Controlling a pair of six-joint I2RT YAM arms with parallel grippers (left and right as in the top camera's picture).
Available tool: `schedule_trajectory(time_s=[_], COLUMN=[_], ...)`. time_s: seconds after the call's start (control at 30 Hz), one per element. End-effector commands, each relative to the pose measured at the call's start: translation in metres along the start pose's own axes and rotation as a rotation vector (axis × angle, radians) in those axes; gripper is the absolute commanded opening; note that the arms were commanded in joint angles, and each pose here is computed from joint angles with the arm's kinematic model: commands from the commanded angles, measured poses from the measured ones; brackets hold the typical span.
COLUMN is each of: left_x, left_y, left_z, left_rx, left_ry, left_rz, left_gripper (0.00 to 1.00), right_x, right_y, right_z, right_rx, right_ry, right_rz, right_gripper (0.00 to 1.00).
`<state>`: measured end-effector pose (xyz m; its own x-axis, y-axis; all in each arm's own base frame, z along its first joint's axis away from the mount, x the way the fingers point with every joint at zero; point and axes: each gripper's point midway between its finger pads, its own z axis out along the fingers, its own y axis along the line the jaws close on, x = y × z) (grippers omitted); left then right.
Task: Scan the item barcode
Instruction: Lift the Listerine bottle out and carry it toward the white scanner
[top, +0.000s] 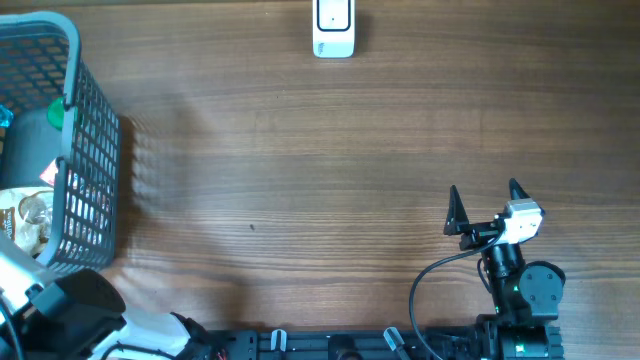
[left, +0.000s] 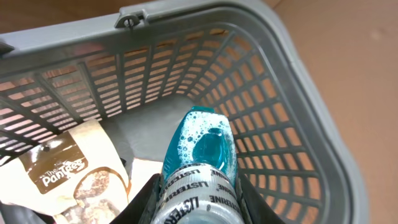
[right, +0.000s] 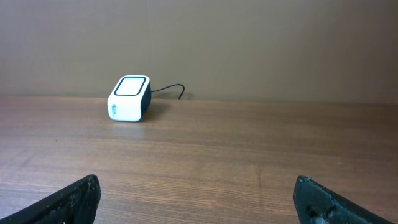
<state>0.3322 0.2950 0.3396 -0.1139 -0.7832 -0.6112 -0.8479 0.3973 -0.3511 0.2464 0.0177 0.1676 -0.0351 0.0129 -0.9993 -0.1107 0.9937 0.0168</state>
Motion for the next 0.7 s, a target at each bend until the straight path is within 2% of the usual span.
schedule_trajectory(time_s=[0.0, 0.33, 0.67], left_x=[-0.011, -0.012, 0.013], left_y=[-0.016, -0.04, -0.123], left_z=[-0.042, -0.074, -0.094], left_rx=[0.091, 0.248, 0.48], left_ry=[-0.078, -0.081, -0.053], left_rz=[-0.014, -0.092, -0.055], left_gripper=[0.16, 0.15, 0.16], right_x=[-0.007, -0.007, -0.007], right_y=[-0.002, -0.002, -0.002], right_z=[-0.001, -0.001, -0.001], right_rx=[0.009, 0.009, 0.009], right_ry=[-0.018, -0.018, -0.018], right_rz=[-0.014, -0.014, -0.014], right_gripper=[1.0, 1.0, 1.0])
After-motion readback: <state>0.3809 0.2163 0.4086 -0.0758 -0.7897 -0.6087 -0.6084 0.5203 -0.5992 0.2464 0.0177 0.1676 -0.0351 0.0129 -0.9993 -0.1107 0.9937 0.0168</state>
